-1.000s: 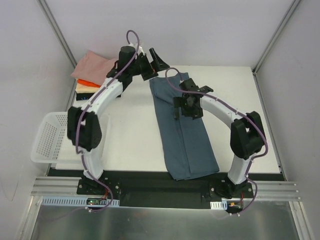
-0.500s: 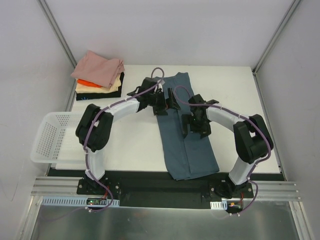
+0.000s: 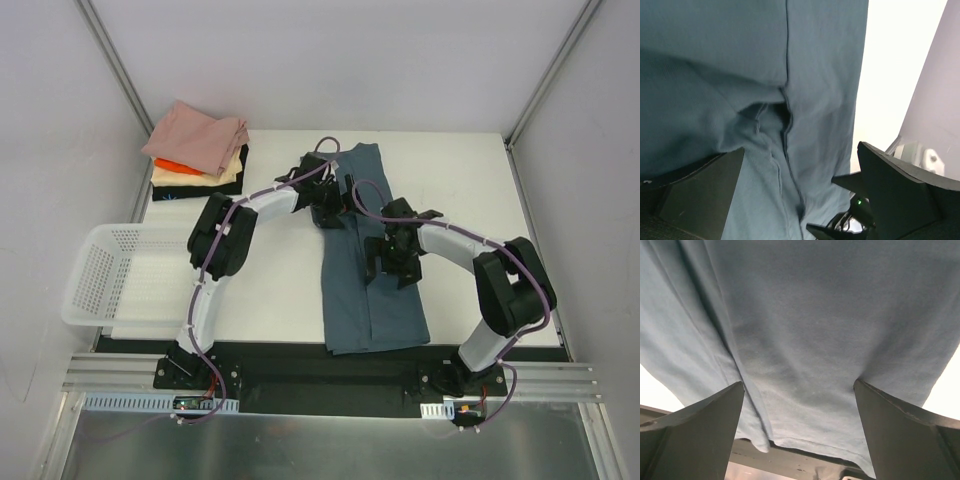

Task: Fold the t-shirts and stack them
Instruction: Fold the tshirt

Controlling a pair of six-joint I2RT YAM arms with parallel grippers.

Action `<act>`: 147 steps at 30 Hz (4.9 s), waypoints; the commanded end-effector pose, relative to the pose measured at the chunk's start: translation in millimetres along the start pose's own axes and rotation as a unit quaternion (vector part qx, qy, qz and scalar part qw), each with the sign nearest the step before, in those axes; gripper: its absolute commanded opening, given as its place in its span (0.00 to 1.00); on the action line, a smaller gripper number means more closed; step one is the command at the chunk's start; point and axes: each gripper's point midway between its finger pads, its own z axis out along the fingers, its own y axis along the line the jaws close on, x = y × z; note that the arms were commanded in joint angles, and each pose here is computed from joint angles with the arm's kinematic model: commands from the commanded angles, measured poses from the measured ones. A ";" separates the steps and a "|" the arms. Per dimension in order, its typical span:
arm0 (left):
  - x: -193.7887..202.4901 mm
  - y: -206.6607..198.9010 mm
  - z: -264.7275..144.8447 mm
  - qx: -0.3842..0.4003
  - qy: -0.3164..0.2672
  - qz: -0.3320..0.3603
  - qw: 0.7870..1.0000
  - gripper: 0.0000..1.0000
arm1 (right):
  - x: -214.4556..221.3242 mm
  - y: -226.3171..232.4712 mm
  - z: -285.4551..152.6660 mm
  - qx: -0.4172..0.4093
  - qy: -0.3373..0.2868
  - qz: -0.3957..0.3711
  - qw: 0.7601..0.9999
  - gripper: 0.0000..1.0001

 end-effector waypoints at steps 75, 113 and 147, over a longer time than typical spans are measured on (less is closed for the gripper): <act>244.7 87.3 -116.3 -0.111 0.160 -0.063 0.979 0.26 | 81.0 -28.3 -27.6 -0.095 -0.043 0.078 0.991 0.84; 299.9 59.4 -168.2 -0.030 0.205 -0.081 0.975 0.00 | 162.1 22.9 -31.1 -0.255 0.088 0.068 0.960 0.03; 195.5 -23.2 -190.7 0.035 0.067 0.090 0.993 0.00 | 48.9 39.0 -147.5 -0.186 -0.149 -0.070 0.969 0.02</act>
